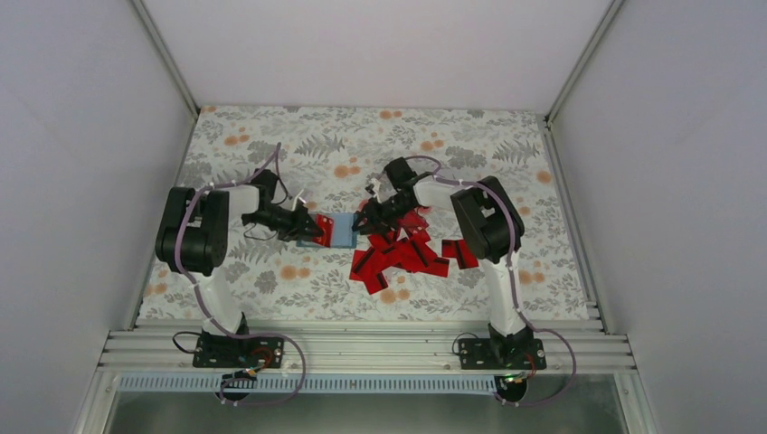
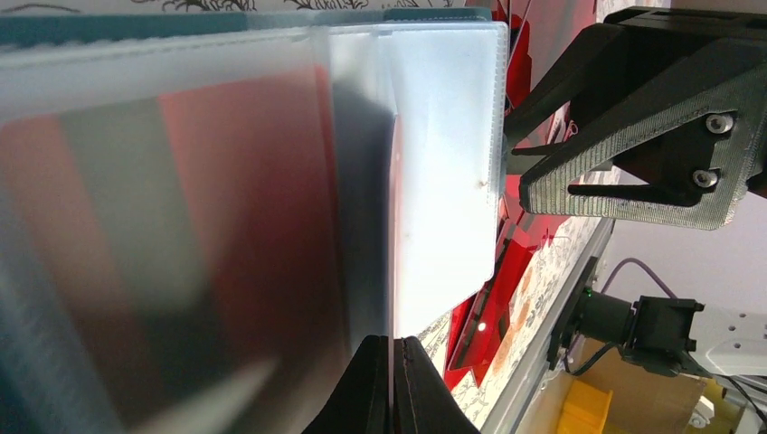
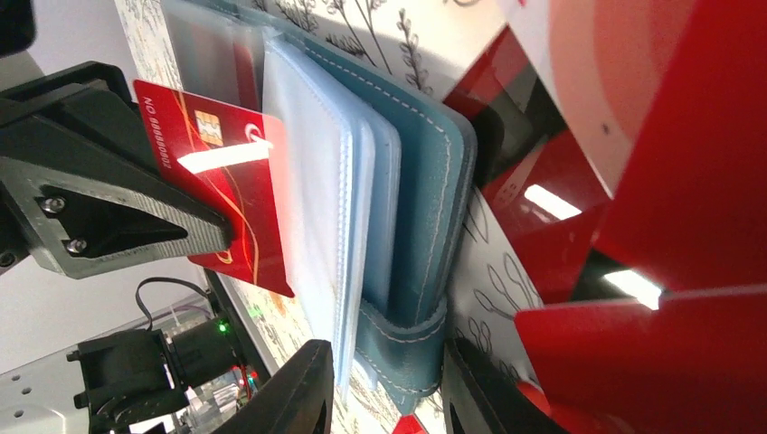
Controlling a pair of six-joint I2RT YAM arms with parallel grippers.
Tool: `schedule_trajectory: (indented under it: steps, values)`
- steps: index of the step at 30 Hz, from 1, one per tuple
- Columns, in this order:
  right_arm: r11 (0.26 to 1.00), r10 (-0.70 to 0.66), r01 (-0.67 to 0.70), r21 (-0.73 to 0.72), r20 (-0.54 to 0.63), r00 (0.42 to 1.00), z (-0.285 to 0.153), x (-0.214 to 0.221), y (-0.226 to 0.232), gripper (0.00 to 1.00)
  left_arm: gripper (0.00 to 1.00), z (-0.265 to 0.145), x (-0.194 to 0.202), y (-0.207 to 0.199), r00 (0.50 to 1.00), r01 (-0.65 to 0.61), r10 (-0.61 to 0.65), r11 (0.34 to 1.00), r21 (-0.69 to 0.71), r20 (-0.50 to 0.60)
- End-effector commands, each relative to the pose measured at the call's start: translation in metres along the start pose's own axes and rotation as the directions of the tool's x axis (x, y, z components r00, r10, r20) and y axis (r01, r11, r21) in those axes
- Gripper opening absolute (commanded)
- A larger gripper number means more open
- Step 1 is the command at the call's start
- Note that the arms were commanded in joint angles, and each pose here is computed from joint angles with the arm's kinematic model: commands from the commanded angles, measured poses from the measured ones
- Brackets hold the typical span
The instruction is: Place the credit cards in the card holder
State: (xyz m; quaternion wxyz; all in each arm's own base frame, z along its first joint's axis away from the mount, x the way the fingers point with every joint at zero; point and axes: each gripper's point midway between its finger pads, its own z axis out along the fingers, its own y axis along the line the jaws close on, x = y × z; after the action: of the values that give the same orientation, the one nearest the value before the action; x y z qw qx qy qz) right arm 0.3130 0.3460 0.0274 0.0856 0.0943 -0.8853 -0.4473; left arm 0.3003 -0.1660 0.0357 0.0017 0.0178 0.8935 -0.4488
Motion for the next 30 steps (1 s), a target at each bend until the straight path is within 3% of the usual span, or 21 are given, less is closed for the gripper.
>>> schedule_trajectory:
  steps: [1,30]
  values:
    - [1.000,-0.007,0.007,0.007,-0.006,1.000,0.012,-0.006,-0.002,0.31,0.02,0.004,-0.006,-0.004,1.000,-0.030,0.030,0.999,0.036,-0.004]
    - [0.996,0.034,-0.032,0.082,-0.020,0.999,0.021,-0.008,-0.025,0.30,0.02,0.007,-0.009,0.006,0.999,-0.023,0.023,1.000,0.016,0.033]
